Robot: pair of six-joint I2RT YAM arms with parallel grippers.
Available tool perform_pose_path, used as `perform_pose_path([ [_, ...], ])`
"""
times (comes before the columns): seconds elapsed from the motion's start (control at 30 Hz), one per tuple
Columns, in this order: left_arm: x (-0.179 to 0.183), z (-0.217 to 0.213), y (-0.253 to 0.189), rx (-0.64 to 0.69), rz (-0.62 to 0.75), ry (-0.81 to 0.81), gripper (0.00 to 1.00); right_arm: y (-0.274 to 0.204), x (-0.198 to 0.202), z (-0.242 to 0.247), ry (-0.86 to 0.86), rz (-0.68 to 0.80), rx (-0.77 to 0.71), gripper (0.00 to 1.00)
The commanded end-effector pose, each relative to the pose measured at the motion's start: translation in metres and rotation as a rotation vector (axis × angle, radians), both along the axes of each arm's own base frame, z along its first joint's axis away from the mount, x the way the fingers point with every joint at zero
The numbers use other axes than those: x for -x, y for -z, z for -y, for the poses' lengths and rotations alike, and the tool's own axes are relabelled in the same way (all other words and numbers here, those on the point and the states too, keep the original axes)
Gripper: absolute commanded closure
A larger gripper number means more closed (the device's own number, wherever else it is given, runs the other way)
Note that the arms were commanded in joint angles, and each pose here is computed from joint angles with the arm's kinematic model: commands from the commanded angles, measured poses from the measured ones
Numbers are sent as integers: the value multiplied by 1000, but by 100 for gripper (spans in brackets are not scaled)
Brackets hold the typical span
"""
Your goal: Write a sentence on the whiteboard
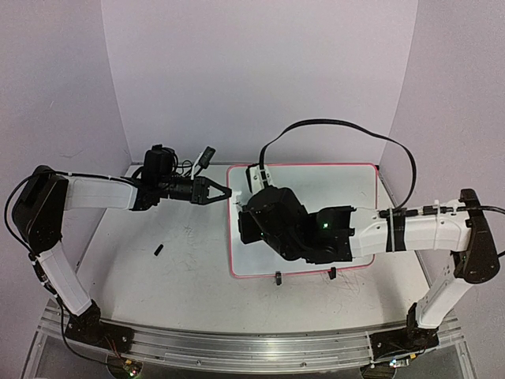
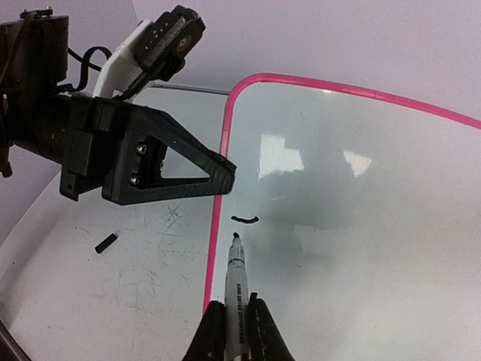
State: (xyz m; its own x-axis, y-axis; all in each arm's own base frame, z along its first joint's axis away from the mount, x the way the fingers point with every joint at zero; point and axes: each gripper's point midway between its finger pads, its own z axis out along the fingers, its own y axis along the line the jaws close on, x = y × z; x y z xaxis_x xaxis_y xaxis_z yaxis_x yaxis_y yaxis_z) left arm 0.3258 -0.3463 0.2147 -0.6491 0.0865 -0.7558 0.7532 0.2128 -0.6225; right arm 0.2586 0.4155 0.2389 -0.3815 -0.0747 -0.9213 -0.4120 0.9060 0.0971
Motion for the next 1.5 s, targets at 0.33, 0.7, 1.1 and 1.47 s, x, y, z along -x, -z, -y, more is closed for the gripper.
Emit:
perform_pose_path([
  [0.33,10,1,-11,28,-7,29,100,-7,-19,-7,4,10,-31,100],
  [0.7,10,1,-12,30,-7,30,100,-4,-20,-12,-12,-2,-30,100],
  [1.1,11,1,-14,32,-4,34,100,-1,-24,-13,-5,-2,-24,100],
  [1.47,11,2,-13,32,-5,37,100,6,-25,-8,14,-14,-15,100],
])
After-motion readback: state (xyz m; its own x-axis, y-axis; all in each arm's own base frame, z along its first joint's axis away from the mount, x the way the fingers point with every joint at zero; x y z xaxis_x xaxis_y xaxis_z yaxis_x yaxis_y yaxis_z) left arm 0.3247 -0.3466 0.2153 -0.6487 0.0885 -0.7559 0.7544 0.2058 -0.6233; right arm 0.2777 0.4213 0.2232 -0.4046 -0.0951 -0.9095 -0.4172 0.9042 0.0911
